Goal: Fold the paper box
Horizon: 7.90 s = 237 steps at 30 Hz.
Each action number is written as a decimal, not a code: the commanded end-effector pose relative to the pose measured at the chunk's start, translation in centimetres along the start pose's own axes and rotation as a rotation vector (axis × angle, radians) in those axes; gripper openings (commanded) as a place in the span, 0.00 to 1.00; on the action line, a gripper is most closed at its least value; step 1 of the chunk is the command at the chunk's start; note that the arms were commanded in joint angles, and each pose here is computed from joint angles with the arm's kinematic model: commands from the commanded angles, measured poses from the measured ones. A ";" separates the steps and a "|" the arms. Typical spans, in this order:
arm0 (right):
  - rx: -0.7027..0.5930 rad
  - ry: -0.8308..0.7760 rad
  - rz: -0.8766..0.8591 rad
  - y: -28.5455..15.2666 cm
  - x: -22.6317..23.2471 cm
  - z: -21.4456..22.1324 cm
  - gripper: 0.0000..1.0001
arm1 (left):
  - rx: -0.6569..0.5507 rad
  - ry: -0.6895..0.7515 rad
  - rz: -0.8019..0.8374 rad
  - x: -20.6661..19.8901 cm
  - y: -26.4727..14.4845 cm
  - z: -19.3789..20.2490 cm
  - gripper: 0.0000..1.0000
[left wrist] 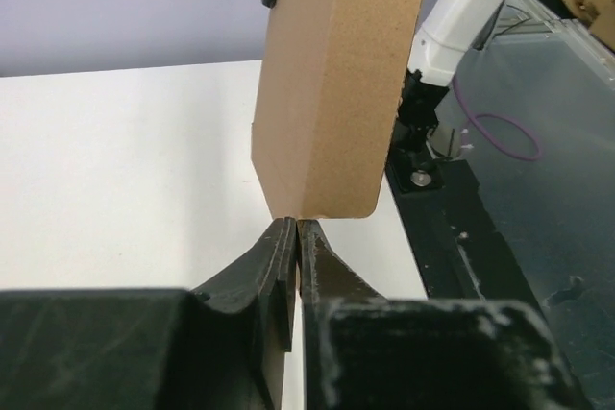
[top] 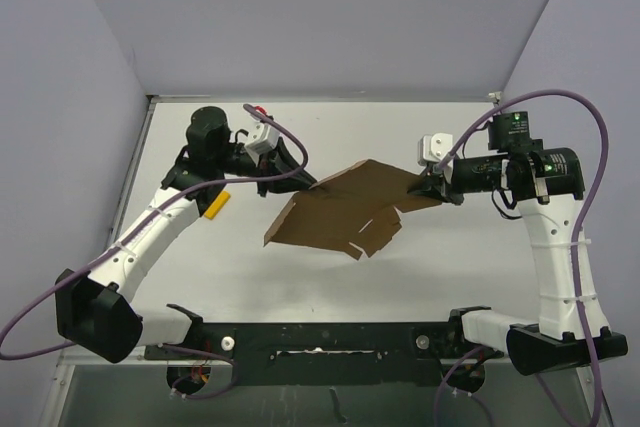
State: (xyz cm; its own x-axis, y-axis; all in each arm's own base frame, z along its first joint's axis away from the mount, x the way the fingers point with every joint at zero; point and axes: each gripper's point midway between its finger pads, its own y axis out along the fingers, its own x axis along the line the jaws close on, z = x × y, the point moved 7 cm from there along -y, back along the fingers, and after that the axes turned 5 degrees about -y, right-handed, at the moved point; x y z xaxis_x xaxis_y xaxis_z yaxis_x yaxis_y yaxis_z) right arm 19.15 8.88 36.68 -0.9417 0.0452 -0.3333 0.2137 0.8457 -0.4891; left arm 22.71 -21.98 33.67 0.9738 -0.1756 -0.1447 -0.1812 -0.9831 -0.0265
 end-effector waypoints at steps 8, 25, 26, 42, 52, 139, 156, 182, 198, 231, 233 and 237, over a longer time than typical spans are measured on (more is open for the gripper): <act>-0.045 0.050 0.050 0.4 0.2 0.8 0.00 | -0.360 -0.002 -0.645 0.1 -8.6 -4.6 0.59; -0.207 0.298 0.077 -0.6 -1.2 1.7 0.00 | -0.796 -0.618 -0.893 2.2 -14.6 8.4 0.62; -0.212 0.306 0.077 -0.5 -1.3 1.8 0.00 | -0.798 -0.627 -0.860 2.4 -14.4 8.4 0.64; -0.236 0.318 0.070 -0.4 -1.6 1.9 0.00 | -0.800 -0.713 -0.603 3.2 -12.6 8.7 0.71; -0.232 0.318 0.073 -0.4 -1.6 2.0 0.00 | -0.766 -0.714 -0.521 2.9 -10.8 8.0 0.70; 0.138 0.039 -0.197 1.3 -1.3 1.4 0.00 | -0.323 -0.380 -0.664 -0.5 -6.7 6.2 0.53; 0.435 0.043 -0.124 8.8 -1.9 6.9 0.00 | -0.359 -0.545 -0.965 0.7 -7.5 16.1 0.56; 0.307 0.105 -0.245 9.6 -3.1 5.4 0.00 | -0.240 -0.207 -0.723 4.5 -5.0 18.9 0.58; 0.261 0.135 -0.285 10.1 -2.6 5.2 0.00 | -0.221 -0.008 -0.751 5.7 -3.3 19.6 0.60; 0.234 0.302 -0.082 11.3 -6.2 3.5 0.00 | -0.121 -0.061 -0.932 4.5 -2.0 18.5 0.05; 0.218 0.317 -0.076 11.4 -6.3 3.3 0.01 | -0.091 -0.114 -0.935 3.9 -2.1 18.2 0.05; 0.194 0.339 -0.078 12.1 -5.9 3.9 0.16 | -0.022 -0.234 -0.941 2.8 -2.2 18.8 0.05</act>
State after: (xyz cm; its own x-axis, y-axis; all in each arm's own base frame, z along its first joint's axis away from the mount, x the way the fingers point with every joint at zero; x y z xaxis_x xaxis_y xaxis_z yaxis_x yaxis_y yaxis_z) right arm 26.59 15.72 28.38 -0.9843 0.1581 0.0788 0.0498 0.6767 -0.7346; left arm 24.79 -18.45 13.76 0.6641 0.7349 -0.1374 0.7228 -0.6781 -0.1331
